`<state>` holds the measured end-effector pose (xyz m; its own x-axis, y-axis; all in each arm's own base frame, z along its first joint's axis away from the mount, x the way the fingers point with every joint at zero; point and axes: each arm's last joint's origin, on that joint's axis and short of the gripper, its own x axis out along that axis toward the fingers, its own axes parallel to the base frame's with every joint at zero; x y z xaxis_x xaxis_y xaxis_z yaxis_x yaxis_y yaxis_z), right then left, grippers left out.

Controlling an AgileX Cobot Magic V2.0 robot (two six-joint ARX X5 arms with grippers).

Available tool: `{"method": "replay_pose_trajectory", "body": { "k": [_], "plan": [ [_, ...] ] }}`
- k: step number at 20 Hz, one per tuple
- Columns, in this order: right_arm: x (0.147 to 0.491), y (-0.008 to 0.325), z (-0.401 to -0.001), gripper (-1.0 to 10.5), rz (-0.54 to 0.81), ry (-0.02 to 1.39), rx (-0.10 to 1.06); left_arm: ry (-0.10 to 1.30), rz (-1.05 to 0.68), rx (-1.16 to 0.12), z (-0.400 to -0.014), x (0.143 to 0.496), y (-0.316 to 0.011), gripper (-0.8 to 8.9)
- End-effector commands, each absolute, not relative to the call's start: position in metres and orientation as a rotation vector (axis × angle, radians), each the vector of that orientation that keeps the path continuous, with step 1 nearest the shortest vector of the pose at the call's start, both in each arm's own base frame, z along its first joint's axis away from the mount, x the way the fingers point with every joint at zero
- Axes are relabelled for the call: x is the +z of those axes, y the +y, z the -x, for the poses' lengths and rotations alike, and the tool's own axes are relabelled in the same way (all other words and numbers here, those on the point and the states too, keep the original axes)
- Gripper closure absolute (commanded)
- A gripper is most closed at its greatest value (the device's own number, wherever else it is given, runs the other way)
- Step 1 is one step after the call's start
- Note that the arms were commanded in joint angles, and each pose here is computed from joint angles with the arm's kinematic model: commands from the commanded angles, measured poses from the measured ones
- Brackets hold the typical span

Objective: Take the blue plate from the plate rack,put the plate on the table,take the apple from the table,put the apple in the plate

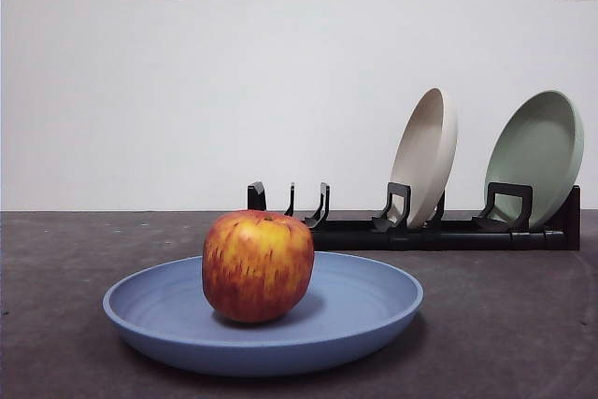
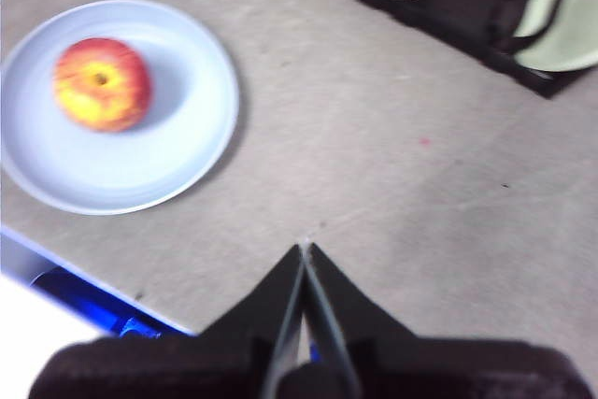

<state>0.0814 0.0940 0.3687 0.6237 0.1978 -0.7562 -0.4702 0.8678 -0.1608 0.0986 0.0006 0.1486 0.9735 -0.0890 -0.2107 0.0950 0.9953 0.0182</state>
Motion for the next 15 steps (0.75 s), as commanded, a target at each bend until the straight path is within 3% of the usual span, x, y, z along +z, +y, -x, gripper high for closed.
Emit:
{"method": "replay_pose_trajectory", "body": {
  "k": [1, 6, 10, 13, 15],
  "plan": [
    [0.370, 0.092, -0.084, 9.5, 0.346, 0.809, 0.363, 0.216, -0.029, -0.088, -0.099, 0.146, 0.001, 8.17],
    [0.368, 0.065, -0.097, 9.5, 0.386, 0.749, 0.253, 0.216, -0.028, -0.088, -0.099, 0.146, 0.001, 8.17],
    [0.340, 0.038, -0.106, 9.5, 0.290, 0.347, 0.210, 0.216, -0.029, -0.088, -0.099, 0.146, 0.001, 8.17],
    [0.298, 0.016, -0.105, 9.5, 0.209, 0.125, 0.039, 0.216, -0.029, -0.088, -0.099, 0.146, 0.001, 8.17],
    [0.269, 0.006, -0.104, 9.5, 0.188, 0.050, -0.028, 0.216, -0.029, -0.088, -0.099, 0.146, 0.001, 8.17]
  ]
}}
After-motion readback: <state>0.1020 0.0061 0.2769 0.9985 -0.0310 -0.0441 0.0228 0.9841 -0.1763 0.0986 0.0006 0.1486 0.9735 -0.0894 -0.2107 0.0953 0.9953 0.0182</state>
